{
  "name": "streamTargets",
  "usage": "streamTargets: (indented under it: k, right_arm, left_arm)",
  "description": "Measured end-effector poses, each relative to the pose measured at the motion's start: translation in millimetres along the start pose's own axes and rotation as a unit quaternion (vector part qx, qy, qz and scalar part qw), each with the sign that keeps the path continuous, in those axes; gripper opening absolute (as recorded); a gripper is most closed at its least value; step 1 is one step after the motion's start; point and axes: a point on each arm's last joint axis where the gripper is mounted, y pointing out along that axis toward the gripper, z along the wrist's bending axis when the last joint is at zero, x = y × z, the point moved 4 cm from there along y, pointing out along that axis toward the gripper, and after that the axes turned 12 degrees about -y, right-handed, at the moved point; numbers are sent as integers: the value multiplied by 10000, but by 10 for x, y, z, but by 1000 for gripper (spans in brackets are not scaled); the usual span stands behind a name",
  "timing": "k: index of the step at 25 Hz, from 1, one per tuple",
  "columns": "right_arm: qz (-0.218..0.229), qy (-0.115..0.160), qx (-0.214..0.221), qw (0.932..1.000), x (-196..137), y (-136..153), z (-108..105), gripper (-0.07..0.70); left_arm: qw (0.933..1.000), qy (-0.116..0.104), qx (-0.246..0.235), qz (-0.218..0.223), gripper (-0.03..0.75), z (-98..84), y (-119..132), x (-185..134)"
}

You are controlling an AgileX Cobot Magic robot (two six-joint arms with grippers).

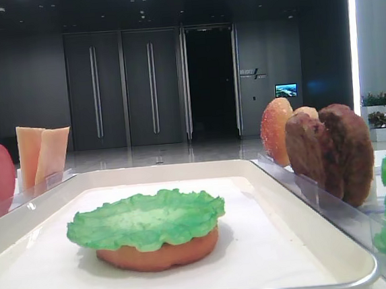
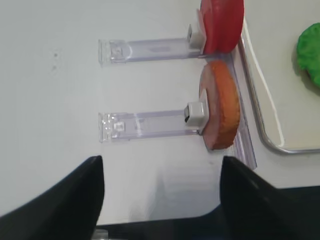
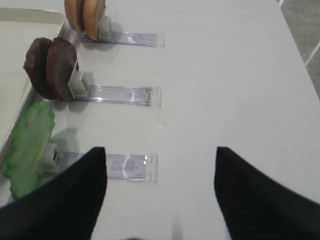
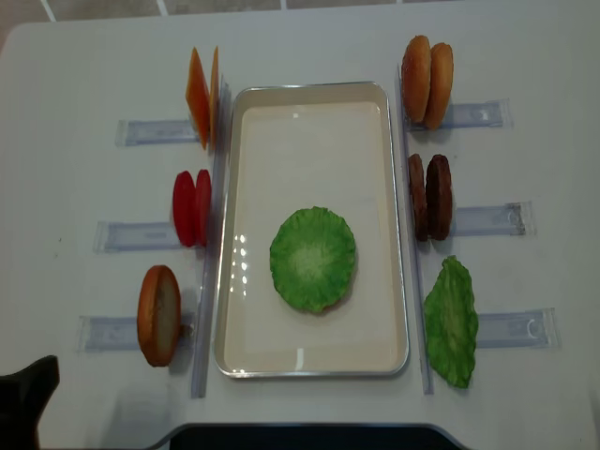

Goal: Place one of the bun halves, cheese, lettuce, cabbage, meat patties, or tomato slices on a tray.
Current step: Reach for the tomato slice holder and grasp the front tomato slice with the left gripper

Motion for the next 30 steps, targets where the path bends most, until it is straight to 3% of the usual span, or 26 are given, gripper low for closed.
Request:
streamTargets:
  k: [17,30]
  right_arm:
    - [0,0,0,10000,0,0,0,470]
    - [0,0,0,10000,0,0,0,470]
  left_arm:
    - [9919,-98,177,1252,545,-102,382,884]
    - [9779,-132,287,2069,543,-168,919,1593]
